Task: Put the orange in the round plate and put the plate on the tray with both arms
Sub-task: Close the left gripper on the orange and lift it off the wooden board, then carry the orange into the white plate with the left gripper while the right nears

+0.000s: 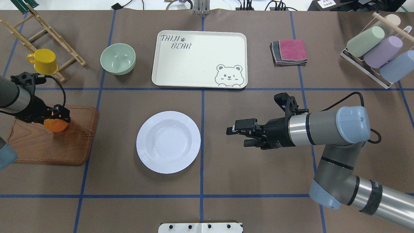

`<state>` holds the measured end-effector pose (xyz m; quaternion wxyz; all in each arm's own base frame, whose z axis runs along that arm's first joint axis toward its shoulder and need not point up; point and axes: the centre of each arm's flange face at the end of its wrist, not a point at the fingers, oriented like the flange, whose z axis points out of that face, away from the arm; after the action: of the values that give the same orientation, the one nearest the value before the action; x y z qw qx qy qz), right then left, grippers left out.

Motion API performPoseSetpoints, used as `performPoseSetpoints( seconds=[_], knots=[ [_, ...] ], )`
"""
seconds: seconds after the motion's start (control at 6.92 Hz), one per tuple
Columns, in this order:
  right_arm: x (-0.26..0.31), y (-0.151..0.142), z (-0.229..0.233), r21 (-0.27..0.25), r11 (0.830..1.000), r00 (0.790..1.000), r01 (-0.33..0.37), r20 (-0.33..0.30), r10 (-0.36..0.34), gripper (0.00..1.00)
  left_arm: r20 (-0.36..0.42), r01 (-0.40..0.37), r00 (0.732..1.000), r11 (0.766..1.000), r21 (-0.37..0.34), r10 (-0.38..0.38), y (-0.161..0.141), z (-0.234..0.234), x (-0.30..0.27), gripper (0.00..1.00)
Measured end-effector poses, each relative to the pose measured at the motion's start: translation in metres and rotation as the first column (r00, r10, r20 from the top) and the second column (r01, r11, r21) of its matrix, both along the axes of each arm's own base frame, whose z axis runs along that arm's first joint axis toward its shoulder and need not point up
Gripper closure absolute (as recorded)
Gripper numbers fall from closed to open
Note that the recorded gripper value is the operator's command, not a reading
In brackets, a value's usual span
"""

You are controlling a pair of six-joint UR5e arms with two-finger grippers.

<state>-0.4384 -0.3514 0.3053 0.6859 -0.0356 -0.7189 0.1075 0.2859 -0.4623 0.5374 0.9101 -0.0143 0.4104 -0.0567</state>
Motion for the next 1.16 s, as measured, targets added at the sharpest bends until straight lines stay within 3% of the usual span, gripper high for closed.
performPoseSetpoints(
  seconds=[0.29, 0.43, 0.72, 1.16],
  knots=[
    [-0.017, 0.004, -0.014, 0.008, 1.0, 1.0, -0.021, 0.021, 0.021, 0.01, -0.02, 0.013, 1.0, 1.0, -0.025, -0.014, 0.001, -0.014, 0.003, 0.32],
    [-0.031, 0.006, -0.021, 0.011, 0.998, 0.998, -0.056, 0.032, 0.055, 0.01, -0.047, 0.015, 0.999, 0.999, -0.051, -0.017, -0.002, -0.043, 0.009, 0.32],
    [-0.057, 0.004, -0.022, 0.009, 0.994, 0.994, -0.109, 0.028, 0.109, 0.01, -0.094, 0.05, 0.994, 0.993, -0.111, -0.061, -0.02, -0.138, 0.039, 0.32],
    [-0.099, -0.003, -0.016, 0.0, 0.987, 0.987, -0.163, -0.006, 0.163, 0.01, -0.112, 0.083, 0.989, 0.987, -0.137, -0.098, 0.003, -0.246, 0.13, 0.29]
  ],
)
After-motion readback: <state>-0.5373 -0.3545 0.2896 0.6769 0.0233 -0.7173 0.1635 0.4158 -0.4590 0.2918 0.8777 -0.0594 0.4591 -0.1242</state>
